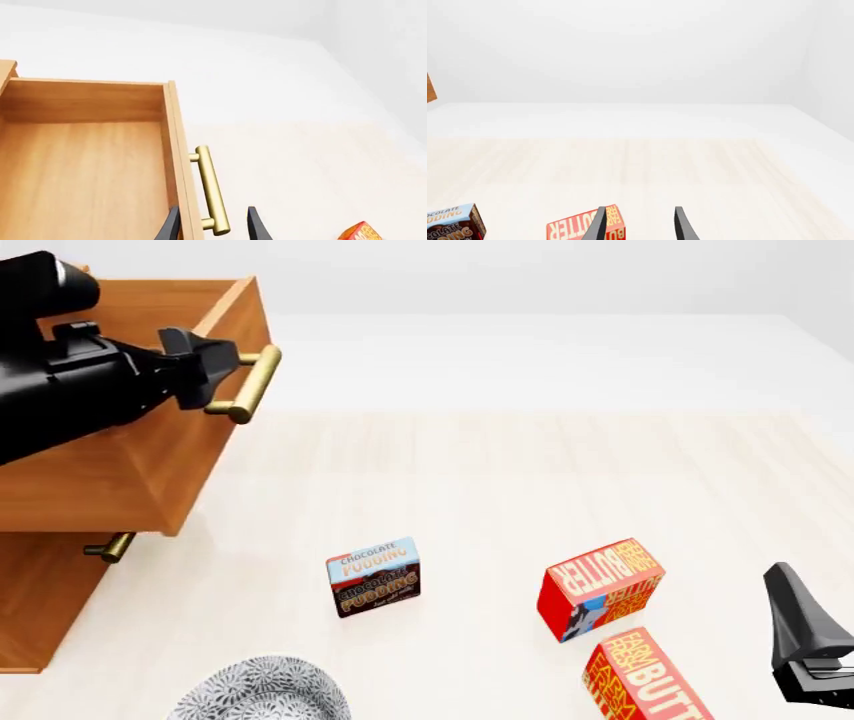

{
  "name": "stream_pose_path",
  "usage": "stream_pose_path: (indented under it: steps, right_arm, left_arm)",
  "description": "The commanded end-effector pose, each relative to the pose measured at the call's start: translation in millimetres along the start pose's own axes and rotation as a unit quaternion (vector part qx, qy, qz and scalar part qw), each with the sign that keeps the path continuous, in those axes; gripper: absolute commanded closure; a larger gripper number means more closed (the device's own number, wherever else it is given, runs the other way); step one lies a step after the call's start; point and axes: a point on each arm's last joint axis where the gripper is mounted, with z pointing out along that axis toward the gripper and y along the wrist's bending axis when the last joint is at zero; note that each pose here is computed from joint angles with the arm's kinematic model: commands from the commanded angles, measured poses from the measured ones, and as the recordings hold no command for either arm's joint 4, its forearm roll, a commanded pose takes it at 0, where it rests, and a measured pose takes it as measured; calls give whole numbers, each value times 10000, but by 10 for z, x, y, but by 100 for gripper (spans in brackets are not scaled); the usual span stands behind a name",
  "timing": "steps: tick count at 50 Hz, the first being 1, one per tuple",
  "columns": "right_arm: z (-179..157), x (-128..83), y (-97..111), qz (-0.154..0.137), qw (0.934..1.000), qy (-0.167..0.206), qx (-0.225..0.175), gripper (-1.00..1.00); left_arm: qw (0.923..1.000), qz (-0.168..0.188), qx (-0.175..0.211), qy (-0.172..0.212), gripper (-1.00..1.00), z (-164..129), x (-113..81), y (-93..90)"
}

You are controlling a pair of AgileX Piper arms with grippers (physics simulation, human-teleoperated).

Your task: Put the chocolate pudding in the top drawer of the cabinet and close it.

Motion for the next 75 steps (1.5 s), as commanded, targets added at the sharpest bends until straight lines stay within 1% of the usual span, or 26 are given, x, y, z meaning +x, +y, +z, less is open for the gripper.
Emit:
stream_pose_path:
  steps: [1, 9, 20, 27, 30, 32, 36, 43, 44, 45, 46, 50, 55, 56, 57, 59, 64, 67, 68, 71, 74, 75]
  right_arm:
    - [0, -1, 0, 0, 10000, 0, 0, -100]
    - [0, -1, 0, 0, 10000, -1, 0, -100]
    - [-1, -1, 0, 2, 10000, 0, -1, -100]
    - [-1, -1, 0, -5, 10000, -2, -1, -100]
    - [-1, -1, 0, -1, 10000, -2, -1, -100]
    - [-1, 0, 0, 5, 10000, 2, -1, -100]
    - [-1, -1, 0, 0, 10000, 0, 0, -100]
    - [-1, 0, 0, 4, 10000, 1, -1, -100]
    - [-1, -1, 0, 2, 10000, 0, -1, -100]
    - [-1, -1, 0, -5, 10000, -3, -1, -100]
    - [-1, -1, 0, -5, 10000, -3, -1, -100]
    - [-1, 0, 0, -1, 10000, -1, -1, -100]
    - [-1, 0, 0, 2, 10000, 1, 0, -100]
    - [-1, 0, 0, 2, 10000, 1, 0, -100]
    - [-1, -1, 0, -4, 10000, -2, -1, -100]
    - [-1, 0, 0, -1, 10000, -1, -1, -100]
    - [-1, 0, 0, 1, 10000, 0, -1, -100]
    - [-1, 0, 0, -1, 10000, -1, -1, -100]
    - [-1, 0, 0, -1, 10000, -1, -1, -100]
    - [-1, -1, 0, -3, 10000, -2, -1, -100]
    - [0, 0, 0, 6, 10000, 3, 0, -100]
    - [0, 0, 0, 6, 10000, 3, 0, -100]
  left_arm:
    - [9527, 995, -319, 2855, -100, 696, 1313, 243]
    - [9508, 1049, -174, 2910, -100, 715, 1338, 144]
    - [9502, 1083, -33, 2922, -100, 719, 1345, 42]
    - [9503, 1110, 63, 2909, -100, 714, 1332, -28]
    - [9511, 1135, 81, 2872, -100, 703, 1290, -40]
    - [9527, 1157, 94, 2809, -100, 685, 1229, -51]
    - [9537, 1166, 101, 2772, -100, 670, 1184, -60]
    - [9575, 1252, 124, 2594, -100, 618, 1006, -77]
    - [9575, 1252, 124, 2594, -100, 618, 1006, -77]
    - [9588, 1272, 124, 2536, -100, 592, 939, -82]
    - [9588, 1272, 124, 2536, -100, 592, 939, -82]
    - [9601, 1331, 125, 2454, -100, 544, 826, -88]
    - [9648, 1416, 183, 2207, -100, 447, 589, -143]
    - [9648, 1416, 183, 2207, -100, 447, 588, -143]
    - [9654, 1443, 194, 2161, -100, 422, 523, -157]
    - [9657, 1451, 189, 2146, -100, 415, 505, -155]
    - [9666, 1519, 187, 2056, -100, 349, 390, -161]
    - [9678, 1571, 181, 1957, -100, 301, 282, -167]
    - [9678, 1571, 181, 1957, -100, 301, 282, -167]
    - [9697, 1630, 192, 1810, -100, 239, 130, -192]
    - [9706, 1671, 203, 1720, -100, 201, 32, -211]
    - [9706, 1671, 203, 1720, -100, 201, 32, -212]
